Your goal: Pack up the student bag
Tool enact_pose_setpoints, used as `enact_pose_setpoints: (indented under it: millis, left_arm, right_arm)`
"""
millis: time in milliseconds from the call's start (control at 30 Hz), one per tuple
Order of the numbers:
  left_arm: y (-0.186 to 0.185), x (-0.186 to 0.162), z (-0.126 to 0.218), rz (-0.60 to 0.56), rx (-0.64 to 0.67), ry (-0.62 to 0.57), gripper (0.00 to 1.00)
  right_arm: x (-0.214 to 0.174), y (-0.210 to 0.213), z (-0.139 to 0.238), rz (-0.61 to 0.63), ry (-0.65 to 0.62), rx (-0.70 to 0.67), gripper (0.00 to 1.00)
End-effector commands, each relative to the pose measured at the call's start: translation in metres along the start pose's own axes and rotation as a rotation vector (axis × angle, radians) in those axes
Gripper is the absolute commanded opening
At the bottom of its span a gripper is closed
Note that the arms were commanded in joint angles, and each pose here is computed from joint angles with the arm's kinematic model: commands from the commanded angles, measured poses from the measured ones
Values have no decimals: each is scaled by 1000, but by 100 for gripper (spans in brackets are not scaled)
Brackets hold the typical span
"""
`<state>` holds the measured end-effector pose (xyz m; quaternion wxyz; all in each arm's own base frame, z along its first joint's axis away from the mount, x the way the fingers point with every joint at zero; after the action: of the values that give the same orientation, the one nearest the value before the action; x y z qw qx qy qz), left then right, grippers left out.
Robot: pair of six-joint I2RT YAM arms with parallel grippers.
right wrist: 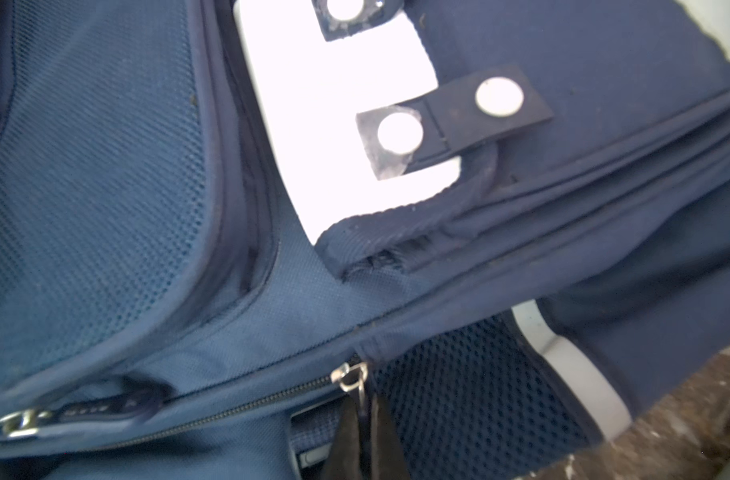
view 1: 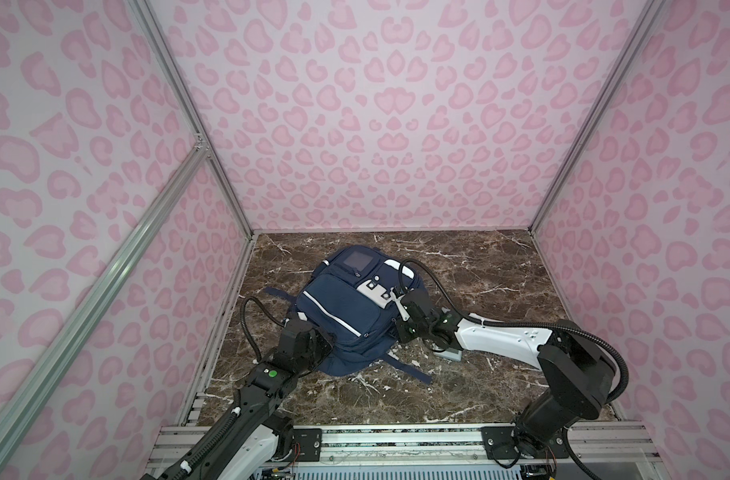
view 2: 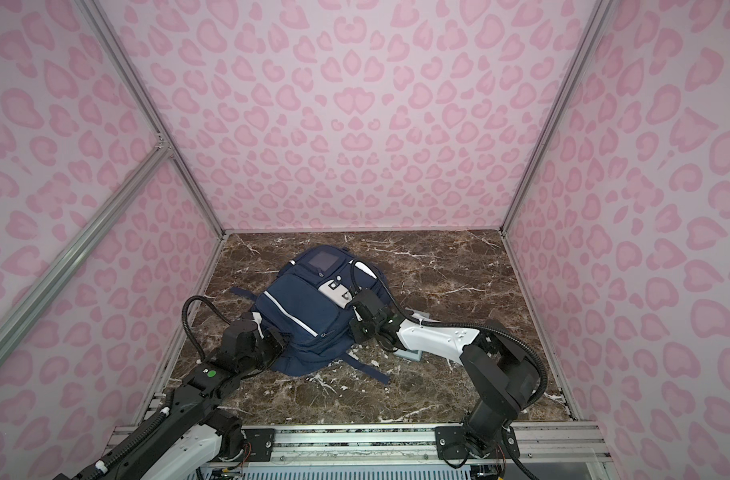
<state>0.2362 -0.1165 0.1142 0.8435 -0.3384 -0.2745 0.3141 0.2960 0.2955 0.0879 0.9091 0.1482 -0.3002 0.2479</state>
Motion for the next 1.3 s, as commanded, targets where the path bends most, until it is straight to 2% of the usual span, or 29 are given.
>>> enact_pose_setpoints:
  millis: [0,100,133,167,200,267,333,400,467,500,567,633,667,700,867,967,1067,1133,1167,1233,1267]
  left_arm:
    - [17,1,0,-49,68,-7,3]
    - [13,0,0,-74,47,3,3]
    - [11,2,1,-90,43,-2,3]
    - [8,3,2,-111,36,-3,3]
    - [4,3,3,-129,26,-2,3]
    - [-4,6,6,-181,12,-5,4]
    - [-8,11,10,-234,24,-22,4]
    - [-8,17,14,-284,49,-45,3]
    - [-7,22,17,-308,71,-63,3]
    - [-7,24,18,-316,79,-69,3]
    - [-6,26,20,-325,88,-74,3]
    - [-2,29,21,-323,105,-81,3]
    - [0,31,20,-320,110,-83,3]
    - [1,32,20,-313,111,-81,3]
    - [-1,32,19,-296,80,-75,3]
    - [-5,32,21,-292,66,-77,3]
    - [-9,30,22,-289,45,-65,3]
    - [-10,30,22,-287,39,-62,3]
    - [-10,30,21,-287,40,-63,3]
    - [-9,31,20,-287,44,-67,3]
    - [-9,33,19,-286,48,-74,3]
  right_arm:
    - [-5,-44,1,12,38,-197,0]
    - [2,-36,6,55,10,-161,0]
    - [4,-34,10,66,-4,-153,7]
    - [8,-30,15,82,-23,-131,26]
    - [14,-28,20,96,-47,-127,35]
    - [32,-20,38,154,-138,-112,51]
    - [53,-13,54,236,-252,-108,60]
    - [71,-1,64,405,-354,-73,61]
    - [83,3,62,553,-413,-96,65]
    - [83,9,57,649,-410,-82,63]
    - [81,24,47,845,-379,-35,69]
    - [80,37,40,966,-365,-9,70]
    - [77,45,38,1031,-366,34,75]
    - [75,50,36,1075,-373,58,76]
    - [61,82,19,1268,-379,127,72]
    - [53,90,4,1370,-352,104,69]
    - [56,92,-6,1407,-377,72,62]
    - [56,95,-9,1412,-395,75,53]
    - [55,98,-10,1416,-398,86,45]
    - [53,101,-14,1418,-381,113,22]
    - [51,101,-16,1413,-359,124,14]
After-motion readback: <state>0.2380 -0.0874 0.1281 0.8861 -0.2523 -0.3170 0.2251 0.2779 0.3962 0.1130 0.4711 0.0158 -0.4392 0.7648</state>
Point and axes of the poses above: each gripper's point midway between its finger pads, its own z axis back along the fingers, its own y axis along the line the jaws close on, x = y × z, the point moved 1 cm from there along z, back along the fingers, and after that the axes turned 4 degrees about z, right-handed, at the moved point
